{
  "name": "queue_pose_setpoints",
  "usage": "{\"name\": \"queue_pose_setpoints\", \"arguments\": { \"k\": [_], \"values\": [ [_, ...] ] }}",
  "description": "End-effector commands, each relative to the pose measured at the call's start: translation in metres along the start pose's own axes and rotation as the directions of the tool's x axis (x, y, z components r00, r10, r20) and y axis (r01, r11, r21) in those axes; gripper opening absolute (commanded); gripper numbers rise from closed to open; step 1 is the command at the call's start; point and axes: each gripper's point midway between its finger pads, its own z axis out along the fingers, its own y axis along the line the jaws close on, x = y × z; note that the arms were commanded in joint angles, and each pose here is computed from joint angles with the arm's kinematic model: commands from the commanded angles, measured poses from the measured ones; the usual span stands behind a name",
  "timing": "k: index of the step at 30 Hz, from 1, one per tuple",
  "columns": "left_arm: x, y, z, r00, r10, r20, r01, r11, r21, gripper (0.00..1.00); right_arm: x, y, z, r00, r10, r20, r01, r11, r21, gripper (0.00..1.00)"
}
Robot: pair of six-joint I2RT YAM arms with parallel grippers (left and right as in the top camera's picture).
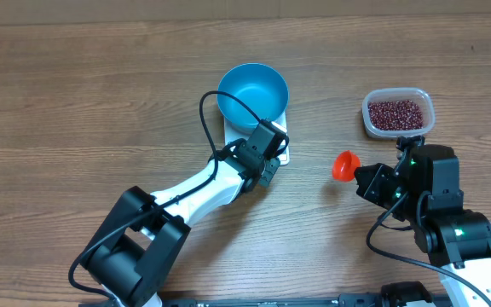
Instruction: Scoop item into bowl and weigh 150g on scale
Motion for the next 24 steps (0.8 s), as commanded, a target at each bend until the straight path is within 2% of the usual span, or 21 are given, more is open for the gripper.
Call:
{"name": "queue_pose_setpoints", "arguments": {
  "k": [1, 9, 24],
  "values": [
    [-0.007, 0.005, 0.002, 1.000, 0.009, 0.029, -0.008, 1.000, -0.024, 0.04, -0.006, 0.009, -0.008, 1.000, -0.014, 0.019, 0.015, 1.000, -0.021, 0.04],
    [-0.020, 0.008, 0.003, 0.997, -0.009, 0.079, 0.011, 1.000, -0.025, 0.04, -0.006, 0.010, -0.008, 1.000, -0.014, 0.015, 0.015, 1.000, -0.026, 0.04],
    [-0.019, 0.004, 0.005, 0.997, -0.025, 0.077, 0.025, 1.000, 0.010, 0.04, -0.006, 0.010, -0.008, 1.000, -0.014, 0.015, 0.015, 1.000, -0.026, 0.04]
  ]
}}
